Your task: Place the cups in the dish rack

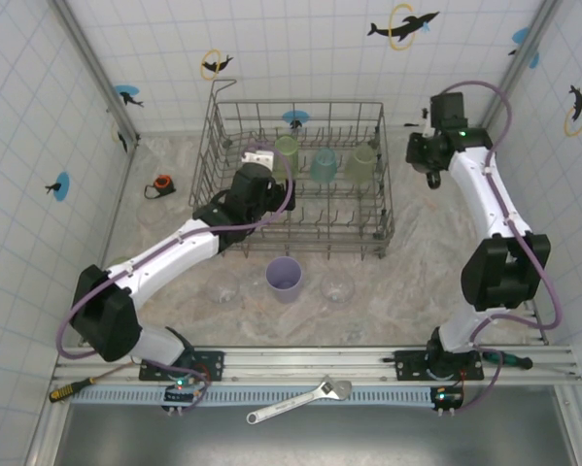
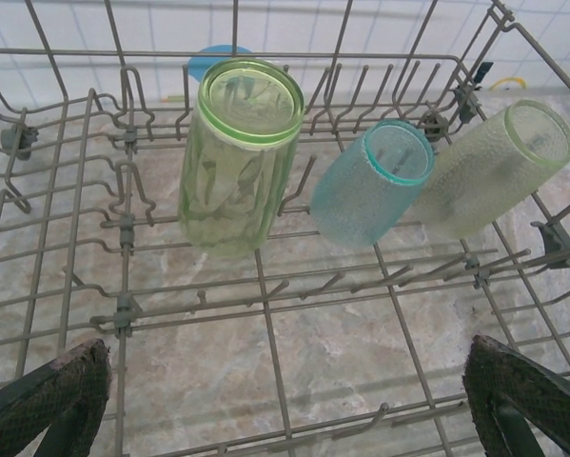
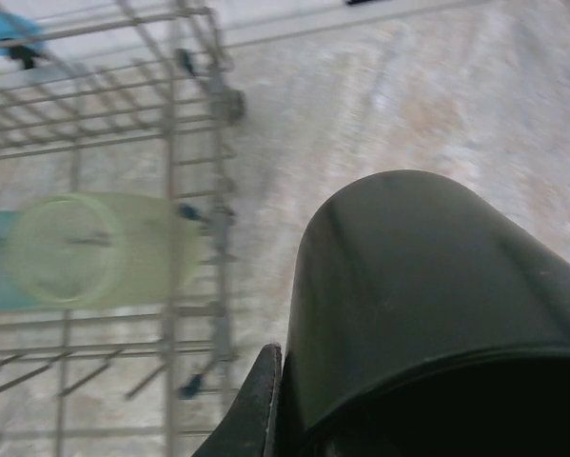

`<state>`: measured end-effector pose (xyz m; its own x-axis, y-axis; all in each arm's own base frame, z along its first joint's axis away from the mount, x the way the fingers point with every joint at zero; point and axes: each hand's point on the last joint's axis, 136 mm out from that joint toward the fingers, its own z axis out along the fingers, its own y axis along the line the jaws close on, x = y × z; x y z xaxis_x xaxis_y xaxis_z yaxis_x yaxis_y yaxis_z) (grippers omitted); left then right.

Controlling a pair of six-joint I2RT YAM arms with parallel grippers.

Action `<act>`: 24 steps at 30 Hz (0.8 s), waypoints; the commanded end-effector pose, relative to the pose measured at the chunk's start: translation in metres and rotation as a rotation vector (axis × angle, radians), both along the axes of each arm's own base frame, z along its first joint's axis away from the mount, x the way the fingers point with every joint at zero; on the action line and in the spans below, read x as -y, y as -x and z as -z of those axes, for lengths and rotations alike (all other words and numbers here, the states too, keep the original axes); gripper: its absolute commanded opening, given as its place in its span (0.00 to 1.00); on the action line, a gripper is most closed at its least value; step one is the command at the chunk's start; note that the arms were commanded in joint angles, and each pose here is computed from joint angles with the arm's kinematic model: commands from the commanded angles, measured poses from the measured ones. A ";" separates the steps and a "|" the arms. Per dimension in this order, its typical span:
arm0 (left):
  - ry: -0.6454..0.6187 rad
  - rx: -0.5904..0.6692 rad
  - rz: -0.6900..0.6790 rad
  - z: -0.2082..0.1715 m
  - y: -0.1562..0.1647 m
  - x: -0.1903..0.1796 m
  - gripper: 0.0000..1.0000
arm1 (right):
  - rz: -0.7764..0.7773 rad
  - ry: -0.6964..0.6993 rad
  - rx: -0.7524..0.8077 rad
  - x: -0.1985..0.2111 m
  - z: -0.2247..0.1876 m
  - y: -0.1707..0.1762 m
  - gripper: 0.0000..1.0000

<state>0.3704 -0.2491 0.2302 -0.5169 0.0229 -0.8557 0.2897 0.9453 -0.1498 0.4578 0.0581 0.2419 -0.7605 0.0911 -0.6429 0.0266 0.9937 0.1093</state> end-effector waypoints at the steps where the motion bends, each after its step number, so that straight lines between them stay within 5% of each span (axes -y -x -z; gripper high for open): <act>1: 0.025 -0.018 -0.011 -0.006 -0.005 0.001 0.98 | -0.043 -0.014 0.252 -0.027 -0.083 -0.014 0.00; 11: 0.055 -0.075 -0.064 -0.002 -0.019 -0.013 0.98 | -0.273 -0.133 0.365 -0.130 -0.114 -0.008 0.00; 24: 0.235 -0.173 -0.106 -0.008 -0.034 -0.038 0.98 | -0.512 -0.461 0.470 -0.174 -0.089 0.025 0.00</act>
